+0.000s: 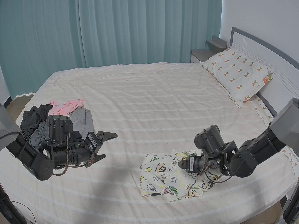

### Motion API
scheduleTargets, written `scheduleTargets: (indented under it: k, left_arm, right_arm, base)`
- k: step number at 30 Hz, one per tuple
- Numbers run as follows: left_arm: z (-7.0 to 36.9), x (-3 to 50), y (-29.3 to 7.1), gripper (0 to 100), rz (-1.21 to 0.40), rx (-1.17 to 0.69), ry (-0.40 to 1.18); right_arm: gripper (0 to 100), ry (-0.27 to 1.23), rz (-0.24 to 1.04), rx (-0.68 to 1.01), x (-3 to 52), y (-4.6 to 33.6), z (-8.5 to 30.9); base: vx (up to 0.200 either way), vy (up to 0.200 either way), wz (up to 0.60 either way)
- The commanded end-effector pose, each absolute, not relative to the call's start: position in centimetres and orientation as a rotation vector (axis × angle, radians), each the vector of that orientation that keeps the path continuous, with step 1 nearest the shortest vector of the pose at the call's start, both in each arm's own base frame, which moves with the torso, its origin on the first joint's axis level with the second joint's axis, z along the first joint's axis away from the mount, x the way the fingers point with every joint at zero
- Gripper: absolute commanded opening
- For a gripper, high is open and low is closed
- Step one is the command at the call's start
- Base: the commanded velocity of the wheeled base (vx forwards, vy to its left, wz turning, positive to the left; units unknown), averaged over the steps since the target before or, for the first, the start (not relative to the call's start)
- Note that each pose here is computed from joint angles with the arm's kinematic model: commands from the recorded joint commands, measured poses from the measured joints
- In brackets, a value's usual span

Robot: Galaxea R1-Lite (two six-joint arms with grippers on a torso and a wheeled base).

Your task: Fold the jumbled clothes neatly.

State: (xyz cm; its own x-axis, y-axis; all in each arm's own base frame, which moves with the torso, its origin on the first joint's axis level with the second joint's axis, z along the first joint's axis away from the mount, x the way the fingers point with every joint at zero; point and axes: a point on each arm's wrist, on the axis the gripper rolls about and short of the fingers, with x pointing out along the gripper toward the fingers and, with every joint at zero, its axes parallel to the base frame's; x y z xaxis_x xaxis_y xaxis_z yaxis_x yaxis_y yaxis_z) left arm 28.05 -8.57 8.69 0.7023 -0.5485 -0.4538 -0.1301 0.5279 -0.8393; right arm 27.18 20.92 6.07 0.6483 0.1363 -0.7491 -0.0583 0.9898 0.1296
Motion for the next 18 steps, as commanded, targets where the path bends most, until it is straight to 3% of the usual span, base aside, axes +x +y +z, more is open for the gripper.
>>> scheduleTargets:
  k: [1,10,18]
  left_arm:
    - [7.7,28.0,-8.5,100,-0.261,-1.003,0.811]
    - [6.8,28.1,-8.5,100,-0.261,-1.001,0.799]
    - [6.5,28.1,-8.5,100,-0.267,-1.001,0.789]
  right_arm:
    - [100,0.884,0.116,0.006,27.8,24.1,4.9]
    - [100,0.959,0.15,-0.092,27.9,28.3,0.6]
    - [100,0.968,0.144,-0.12,28.6,29.1,-1.0]
  base:
    - [0.0,0.0,0.0]
    - [0.0,0.0,0.0]
    - [0.0,0.0,0.0]
